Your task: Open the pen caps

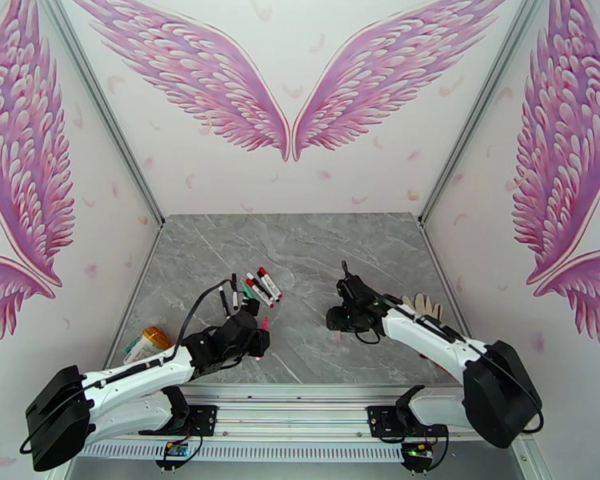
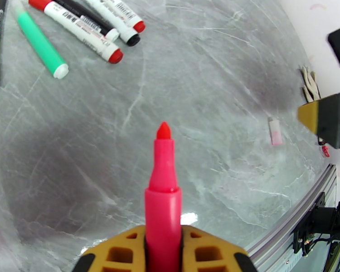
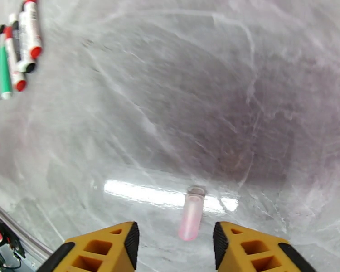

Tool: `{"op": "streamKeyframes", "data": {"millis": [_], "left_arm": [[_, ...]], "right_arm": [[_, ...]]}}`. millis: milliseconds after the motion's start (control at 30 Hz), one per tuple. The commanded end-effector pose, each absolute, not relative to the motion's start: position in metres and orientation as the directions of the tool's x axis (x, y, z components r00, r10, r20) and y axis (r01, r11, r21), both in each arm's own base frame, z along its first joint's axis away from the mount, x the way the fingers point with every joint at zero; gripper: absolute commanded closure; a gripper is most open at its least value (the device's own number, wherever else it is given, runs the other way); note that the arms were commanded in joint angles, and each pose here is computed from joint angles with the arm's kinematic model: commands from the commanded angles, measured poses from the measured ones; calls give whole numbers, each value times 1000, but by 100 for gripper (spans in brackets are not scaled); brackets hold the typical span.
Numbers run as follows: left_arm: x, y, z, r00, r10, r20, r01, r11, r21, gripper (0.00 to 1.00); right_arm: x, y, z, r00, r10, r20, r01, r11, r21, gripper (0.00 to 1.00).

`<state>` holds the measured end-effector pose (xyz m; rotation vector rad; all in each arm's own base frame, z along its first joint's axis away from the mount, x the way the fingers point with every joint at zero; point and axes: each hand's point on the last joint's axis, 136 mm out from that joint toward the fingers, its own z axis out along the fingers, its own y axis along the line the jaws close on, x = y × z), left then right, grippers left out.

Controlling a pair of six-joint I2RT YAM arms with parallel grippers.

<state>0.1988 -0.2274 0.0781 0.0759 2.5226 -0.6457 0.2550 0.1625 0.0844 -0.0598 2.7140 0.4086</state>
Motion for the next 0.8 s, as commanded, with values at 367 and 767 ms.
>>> {"op": "streamKeyframes", "data": {"millis": [367, 767], "left_arm": [[206, -225, 47, -873, -96, -478, 110, 917, -384, 88], [219, -223, 33, -889, -88, -449, 99, 921, -376, 87]], "right_arm": [[241, 183, 149, -777, 5, -630, -338, 840, 424, 1], [253, 190, 179, -716, 81, -694, -358, 810, 465, 1]]}}
